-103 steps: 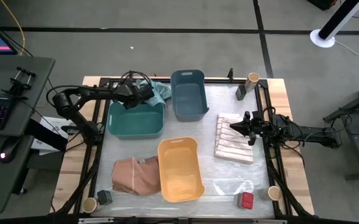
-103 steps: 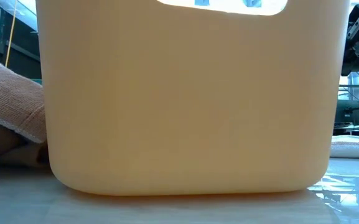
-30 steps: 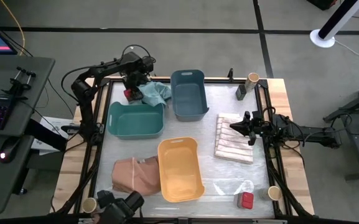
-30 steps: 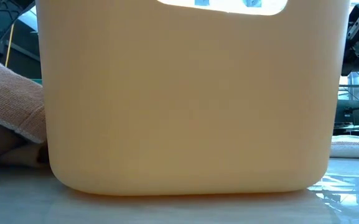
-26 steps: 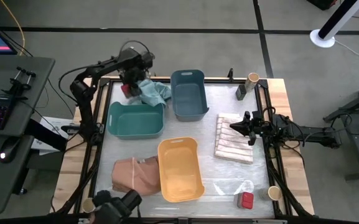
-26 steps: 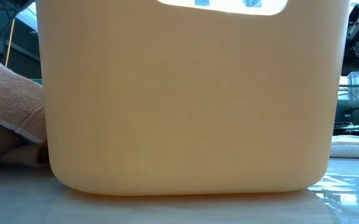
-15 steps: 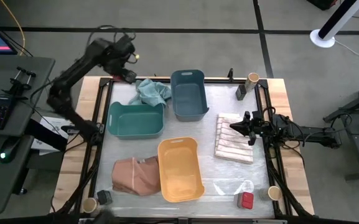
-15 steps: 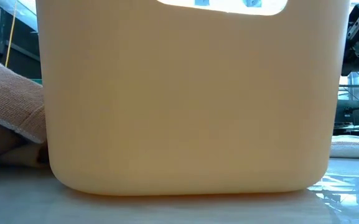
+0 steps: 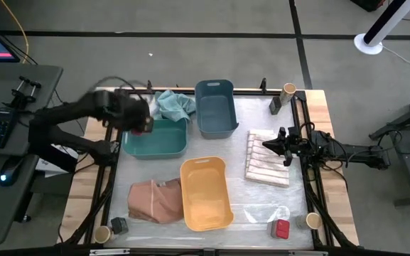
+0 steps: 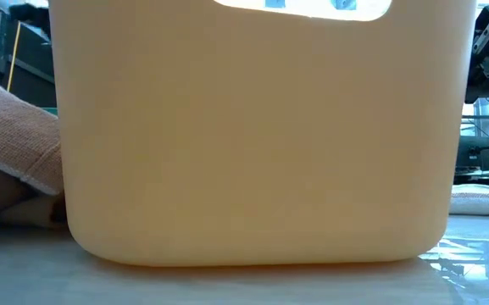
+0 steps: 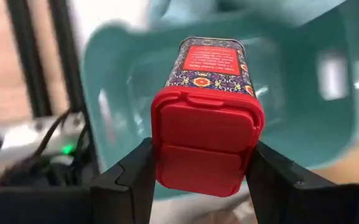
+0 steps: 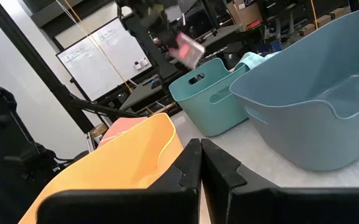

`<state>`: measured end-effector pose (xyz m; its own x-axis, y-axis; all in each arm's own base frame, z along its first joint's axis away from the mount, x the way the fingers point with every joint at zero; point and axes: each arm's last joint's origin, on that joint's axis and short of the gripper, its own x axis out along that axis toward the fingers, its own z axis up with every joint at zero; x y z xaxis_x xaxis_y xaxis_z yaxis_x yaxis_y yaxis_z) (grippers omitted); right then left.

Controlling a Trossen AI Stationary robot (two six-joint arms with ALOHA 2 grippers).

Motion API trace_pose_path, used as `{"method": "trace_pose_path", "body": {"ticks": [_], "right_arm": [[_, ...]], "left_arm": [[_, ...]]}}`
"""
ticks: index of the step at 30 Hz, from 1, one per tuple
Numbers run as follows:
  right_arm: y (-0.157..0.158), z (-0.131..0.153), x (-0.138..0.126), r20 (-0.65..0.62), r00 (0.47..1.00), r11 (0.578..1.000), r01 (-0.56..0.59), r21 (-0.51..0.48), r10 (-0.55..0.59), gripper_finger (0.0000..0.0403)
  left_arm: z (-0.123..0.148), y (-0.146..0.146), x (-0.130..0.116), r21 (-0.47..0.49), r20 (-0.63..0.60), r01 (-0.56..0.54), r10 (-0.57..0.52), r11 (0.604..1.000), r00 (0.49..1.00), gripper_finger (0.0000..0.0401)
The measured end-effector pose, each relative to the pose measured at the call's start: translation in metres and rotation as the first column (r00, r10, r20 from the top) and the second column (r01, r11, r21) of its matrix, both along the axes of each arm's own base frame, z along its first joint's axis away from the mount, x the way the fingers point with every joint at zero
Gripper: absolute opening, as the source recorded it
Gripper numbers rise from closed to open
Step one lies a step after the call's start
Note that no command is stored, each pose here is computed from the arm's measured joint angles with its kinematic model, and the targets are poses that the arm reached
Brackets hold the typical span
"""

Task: Sort spices by type
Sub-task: Put the top red seasoning can into the green bin

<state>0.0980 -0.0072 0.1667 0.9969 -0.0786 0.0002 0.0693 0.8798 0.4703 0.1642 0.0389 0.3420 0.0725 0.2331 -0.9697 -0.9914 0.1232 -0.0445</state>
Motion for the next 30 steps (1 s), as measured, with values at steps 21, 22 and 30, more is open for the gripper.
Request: {"method": "trace_pose_path", "body": {"ticks": [21,22,30], "right_arm": [[0.0,0.0,0.0,0.0,1.0,1.0,0.0,0.0,0.0,0.0001],[0.0,0.0,0.0,0.0,1.0,1.0,0.0,0.0,0.0,0.0001],[0.0,0.0,0.0,0.001,1.0,1.0,0.0,0.0,0.0,0.0001]], "left_arm": [[-0.073,0.025,0.01,-0.059,-0.18,-0.079,0.067,0.995,0.981,0.0057],[-0.073,0.025,0.01,-0.059,-0.179,-0.08,0.069,0.995,0.981,0.0056],[-0.073,0.026,0.012,-0.06,-0.173,-0.016,0.006,0.998,0.985,0.0054]]}}
